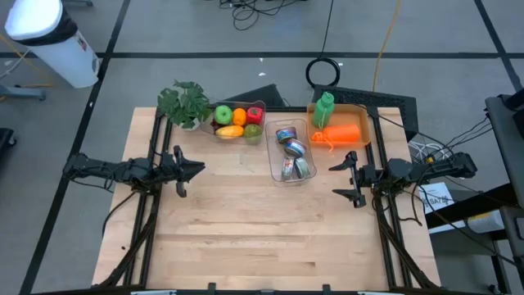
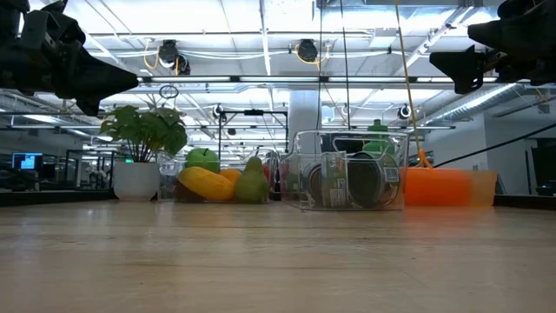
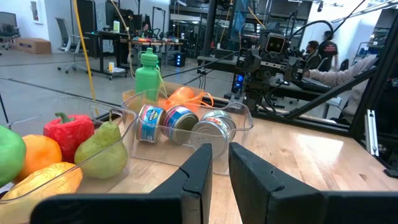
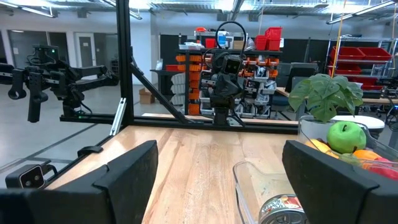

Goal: Pick & Place Food Item
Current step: Return to Home Position

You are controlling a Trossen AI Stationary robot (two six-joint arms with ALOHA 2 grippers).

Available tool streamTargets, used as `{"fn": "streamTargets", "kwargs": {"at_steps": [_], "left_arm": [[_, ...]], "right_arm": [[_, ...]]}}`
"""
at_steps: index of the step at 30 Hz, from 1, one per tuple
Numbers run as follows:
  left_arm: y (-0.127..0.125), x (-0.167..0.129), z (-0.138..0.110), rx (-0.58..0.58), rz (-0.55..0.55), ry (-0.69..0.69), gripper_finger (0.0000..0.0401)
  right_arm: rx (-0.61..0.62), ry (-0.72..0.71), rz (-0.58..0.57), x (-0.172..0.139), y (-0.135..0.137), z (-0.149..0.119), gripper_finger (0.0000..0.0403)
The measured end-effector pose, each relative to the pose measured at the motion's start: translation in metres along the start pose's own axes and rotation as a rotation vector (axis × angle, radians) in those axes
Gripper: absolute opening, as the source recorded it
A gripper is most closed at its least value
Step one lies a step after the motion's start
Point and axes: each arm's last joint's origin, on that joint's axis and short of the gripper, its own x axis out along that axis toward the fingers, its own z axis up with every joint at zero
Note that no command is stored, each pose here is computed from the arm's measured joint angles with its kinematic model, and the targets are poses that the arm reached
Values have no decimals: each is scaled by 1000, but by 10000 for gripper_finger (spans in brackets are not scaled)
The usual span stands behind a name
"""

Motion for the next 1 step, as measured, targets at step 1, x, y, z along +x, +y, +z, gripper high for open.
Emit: {"fn": "streamTargets", "kwargs": {"at_steps": [1], "left_arm": [[0, 0, 0, 0, 0, 0, 62]], "right_arm": [[0, 0, 0, 0, 0, 0, 325]]}}
